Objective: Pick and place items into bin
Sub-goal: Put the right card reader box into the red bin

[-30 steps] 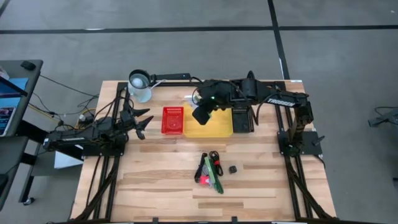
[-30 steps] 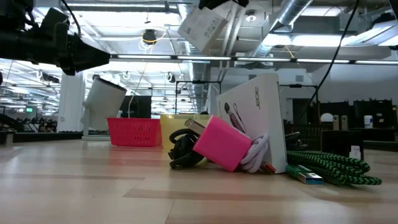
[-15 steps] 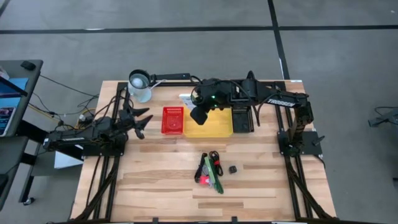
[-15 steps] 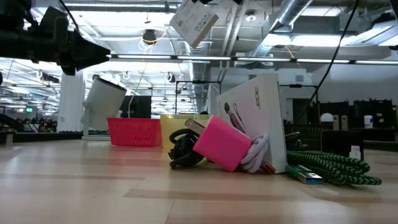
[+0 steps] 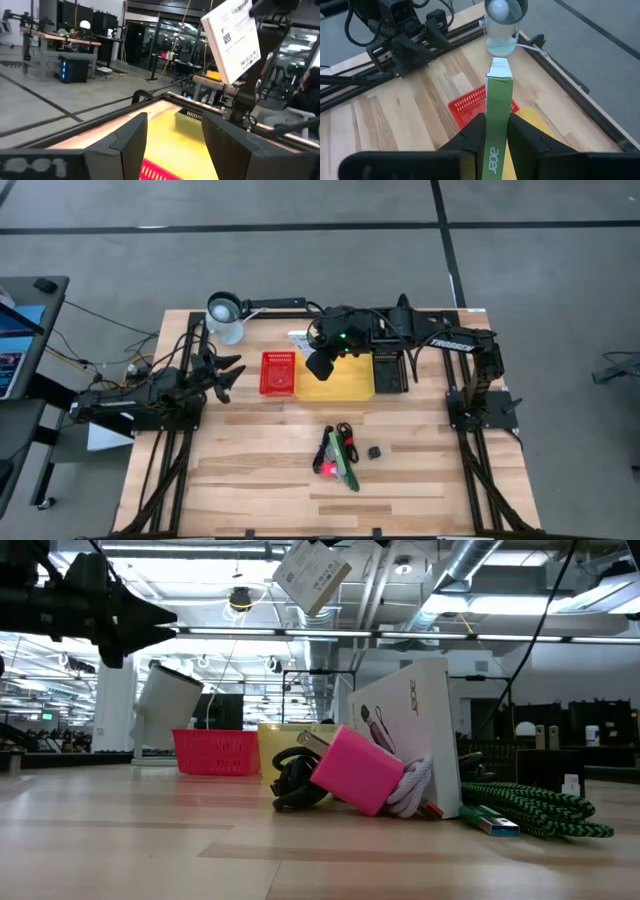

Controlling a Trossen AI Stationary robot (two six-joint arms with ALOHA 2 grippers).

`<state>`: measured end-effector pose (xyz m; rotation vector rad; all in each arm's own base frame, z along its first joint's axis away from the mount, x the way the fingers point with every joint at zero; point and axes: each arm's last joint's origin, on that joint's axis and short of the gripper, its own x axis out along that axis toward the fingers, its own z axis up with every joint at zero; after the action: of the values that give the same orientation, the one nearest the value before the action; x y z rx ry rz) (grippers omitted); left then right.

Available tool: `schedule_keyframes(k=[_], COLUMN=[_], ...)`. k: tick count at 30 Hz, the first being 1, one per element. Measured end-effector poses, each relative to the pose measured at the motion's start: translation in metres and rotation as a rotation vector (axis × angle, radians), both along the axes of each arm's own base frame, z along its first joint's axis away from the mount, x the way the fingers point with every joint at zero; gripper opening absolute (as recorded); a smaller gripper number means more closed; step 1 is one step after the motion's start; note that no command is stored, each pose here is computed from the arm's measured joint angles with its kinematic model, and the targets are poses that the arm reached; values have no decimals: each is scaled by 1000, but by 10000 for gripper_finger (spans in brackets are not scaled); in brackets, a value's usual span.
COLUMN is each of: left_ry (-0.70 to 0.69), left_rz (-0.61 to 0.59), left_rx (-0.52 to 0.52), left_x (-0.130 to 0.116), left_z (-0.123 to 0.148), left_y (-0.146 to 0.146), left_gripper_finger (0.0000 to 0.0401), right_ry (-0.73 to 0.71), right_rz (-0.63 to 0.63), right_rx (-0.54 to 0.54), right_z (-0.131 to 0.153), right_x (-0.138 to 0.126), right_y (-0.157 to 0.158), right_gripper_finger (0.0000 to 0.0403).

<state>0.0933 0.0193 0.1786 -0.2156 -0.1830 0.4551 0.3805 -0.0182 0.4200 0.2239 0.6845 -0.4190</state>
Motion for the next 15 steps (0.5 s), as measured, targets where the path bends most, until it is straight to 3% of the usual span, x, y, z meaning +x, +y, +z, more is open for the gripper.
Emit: schedule_keyframes(k=[3, 10, 15], left_ry=[-30, -151, -180], left_rz=[-21, -253, -321], left_rx=[-17, -16, -3], left_x=[0, 0, 1], left_z=[2, 12, 16], left_y=[0, -7, -9], left_gripper_finger=[183, 186, 186], right_ry=[-3, -60, -94], right_rz=[0, 46, 74], right_rx=[0, 21, 32], right_z=[0, 4, 7], right_x=[0, 4, 7], right_y=[0, 1, 2], right_gripper_finger=[64, 64, 64])
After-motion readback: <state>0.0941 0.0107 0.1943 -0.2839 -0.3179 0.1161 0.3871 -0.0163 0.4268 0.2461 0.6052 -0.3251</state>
